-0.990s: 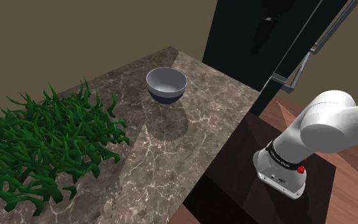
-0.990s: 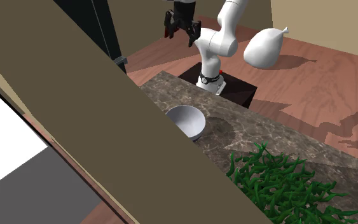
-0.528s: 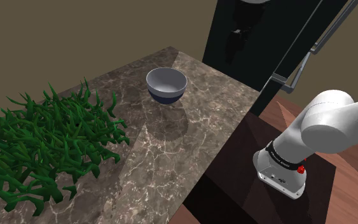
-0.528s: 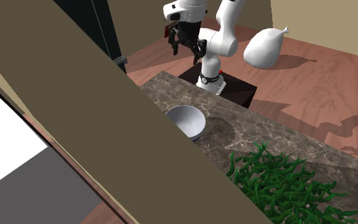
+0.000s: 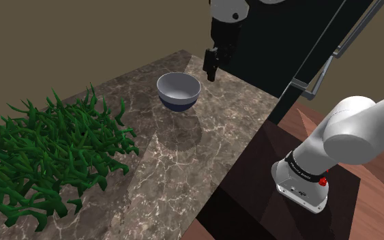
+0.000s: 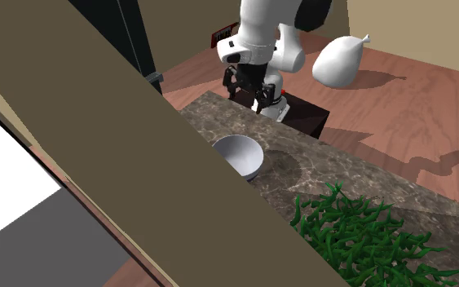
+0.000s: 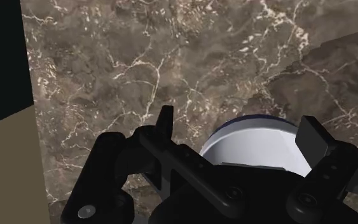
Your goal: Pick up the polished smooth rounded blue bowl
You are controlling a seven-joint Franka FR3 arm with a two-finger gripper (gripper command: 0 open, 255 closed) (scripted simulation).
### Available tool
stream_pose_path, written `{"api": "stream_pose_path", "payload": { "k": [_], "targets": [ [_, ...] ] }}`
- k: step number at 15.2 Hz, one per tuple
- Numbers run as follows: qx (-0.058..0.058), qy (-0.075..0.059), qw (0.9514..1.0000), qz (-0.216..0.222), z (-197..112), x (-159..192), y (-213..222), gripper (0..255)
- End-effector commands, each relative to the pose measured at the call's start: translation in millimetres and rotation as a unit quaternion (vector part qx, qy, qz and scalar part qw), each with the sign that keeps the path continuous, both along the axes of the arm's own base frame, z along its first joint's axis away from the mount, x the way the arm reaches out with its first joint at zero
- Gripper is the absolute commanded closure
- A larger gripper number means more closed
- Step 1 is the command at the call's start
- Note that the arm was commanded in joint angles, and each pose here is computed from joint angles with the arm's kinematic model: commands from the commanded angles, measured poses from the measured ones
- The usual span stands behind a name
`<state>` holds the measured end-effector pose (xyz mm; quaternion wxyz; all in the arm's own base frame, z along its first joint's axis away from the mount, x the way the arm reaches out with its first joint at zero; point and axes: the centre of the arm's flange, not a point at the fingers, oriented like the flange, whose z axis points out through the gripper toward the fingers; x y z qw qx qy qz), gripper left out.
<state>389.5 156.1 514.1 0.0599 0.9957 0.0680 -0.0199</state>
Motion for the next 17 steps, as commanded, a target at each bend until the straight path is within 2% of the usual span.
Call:
{"api": "stream_pose_path", "payload": {
  "k": [1,12,17],
  "targets": [
    [0.002,-0.001,1.0000,-0.001,-11.6,16.3,19.7,0],
    [0.011,-0.003,0.9999,-0.006,-68.9,95.2,123.9,0],
    [0.012,-0.003,0.9999,-0.006,-92.7,99.0,128.9,0]
  ]
}}
